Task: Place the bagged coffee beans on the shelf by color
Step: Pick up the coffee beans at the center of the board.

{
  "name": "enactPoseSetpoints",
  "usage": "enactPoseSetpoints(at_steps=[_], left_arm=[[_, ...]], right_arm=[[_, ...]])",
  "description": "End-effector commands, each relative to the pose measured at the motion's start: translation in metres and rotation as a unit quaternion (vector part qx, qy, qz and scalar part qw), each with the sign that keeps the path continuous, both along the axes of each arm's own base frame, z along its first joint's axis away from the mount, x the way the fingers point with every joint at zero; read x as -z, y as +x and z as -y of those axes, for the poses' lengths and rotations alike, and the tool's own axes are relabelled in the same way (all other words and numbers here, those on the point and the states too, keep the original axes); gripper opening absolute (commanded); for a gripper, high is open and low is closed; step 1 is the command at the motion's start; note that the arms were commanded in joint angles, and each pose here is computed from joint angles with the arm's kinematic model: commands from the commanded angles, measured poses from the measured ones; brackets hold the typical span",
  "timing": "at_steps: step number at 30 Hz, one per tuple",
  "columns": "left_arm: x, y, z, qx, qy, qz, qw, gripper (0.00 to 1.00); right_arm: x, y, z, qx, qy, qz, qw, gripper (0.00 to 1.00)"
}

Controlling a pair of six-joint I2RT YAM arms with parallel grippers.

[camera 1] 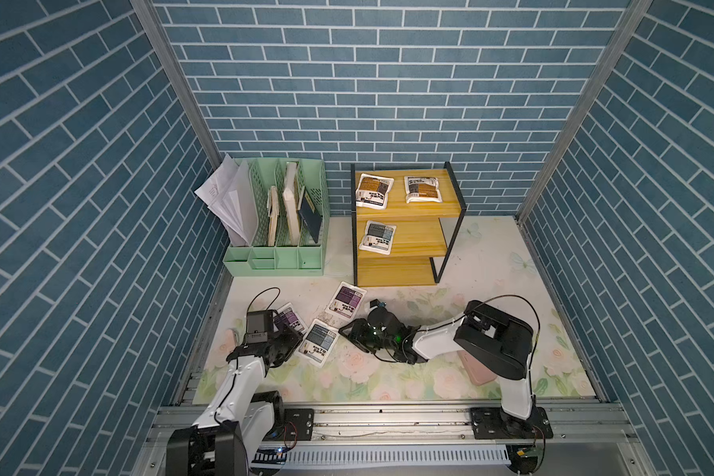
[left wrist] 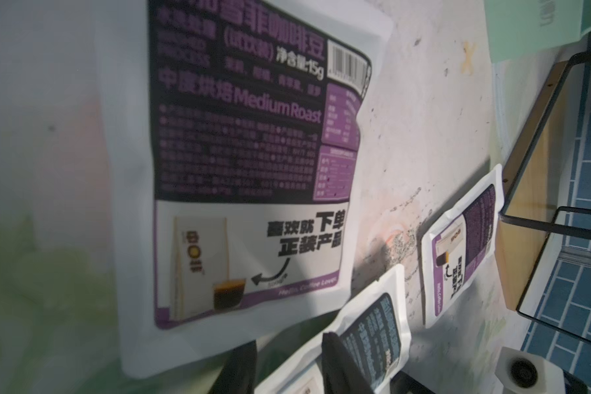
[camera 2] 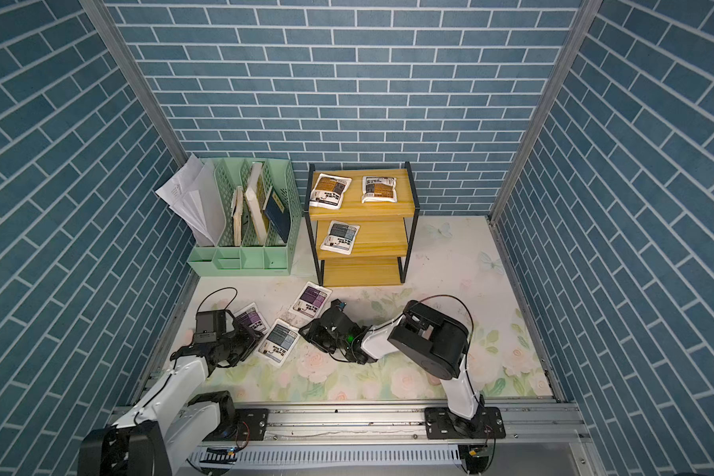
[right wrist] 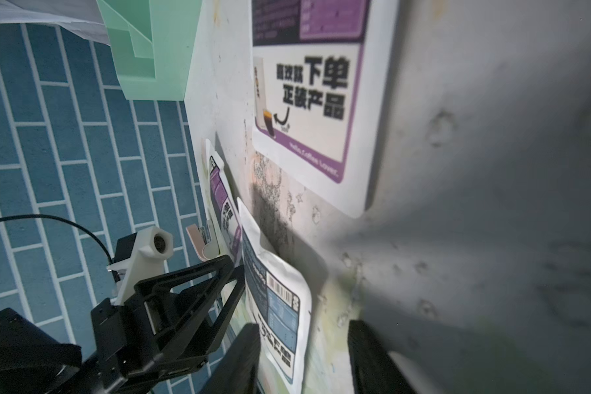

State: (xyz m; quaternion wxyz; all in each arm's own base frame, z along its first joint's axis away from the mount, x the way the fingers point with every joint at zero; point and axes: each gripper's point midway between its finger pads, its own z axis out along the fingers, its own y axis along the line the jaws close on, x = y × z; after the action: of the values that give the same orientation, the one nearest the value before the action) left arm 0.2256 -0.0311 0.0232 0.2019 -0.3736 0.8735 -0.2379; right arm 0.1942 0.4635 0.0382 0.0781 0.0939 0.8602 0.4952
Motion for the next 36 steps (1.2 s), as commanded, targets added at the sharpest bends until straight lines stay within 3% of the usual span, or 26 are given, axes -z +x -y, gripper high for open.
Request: enactPoseSetpoints(at_steps=[1, 10, 16, 21, 26, 30, 34, 36], left_arm=[[0.015, -0.008, -0.005, -0.014, 0.013, -0.018, 1.000, 0.36], [0.025, -0.020, 0.006, 0.001, 0.025, -0.027, 0.999, 0.32], [0.020, -0.020, 0.008, 0.003, 0.028, -0.018, 0.999, 0.30], [-0.013, -0.005, 0.014, 0.029, 0.024, 0.028, 0.999, 0.33], [-0.057, 0.010, 0.031, 0.081, 0.003, 0.101, 0.992, 0.42], [-0.087, 0.018, 0.065, 0.175, -0.056, 0.176, 0.967, 0.45], [-0.125, 0.016, 0.092, 0.238, -0.124, 0.269, 0.925, 0.49], [-0.145, 0.016, 0.101, 0.253, -0.155, 0.317, 0.901, 0.55]], right_arm=[[0.028, -0.006, 0.002, 0.009, -0.025, -0.042, 0.999, 0.47], [0.015, 0.003, -0.024, -0.004, 0.011, -0.030, 0.999, 0.33], [0.005, 0.004, -0.026, -0.008, 0.029, -0.019, 0.999, 0.16], [-0.027, 0.008, -0.021, -0.035, 0.061, 0.027, 0.997, 0.01], [-0.078, 0.007, 0.000, -0.120, 0.084, 0.132, 0.980, 0.00], [-0.109, -0.003, 0.035, -0.190, 0.086, 0.191, 0.959, 0.00], [-0.140, -0.001, 0.091, -0.209, 0.101, 0.224, 0.946, 0.00], [-0.159, 0.001, 0.115, -0.217, 0.102, 0.242, 0.940, 0.00]])
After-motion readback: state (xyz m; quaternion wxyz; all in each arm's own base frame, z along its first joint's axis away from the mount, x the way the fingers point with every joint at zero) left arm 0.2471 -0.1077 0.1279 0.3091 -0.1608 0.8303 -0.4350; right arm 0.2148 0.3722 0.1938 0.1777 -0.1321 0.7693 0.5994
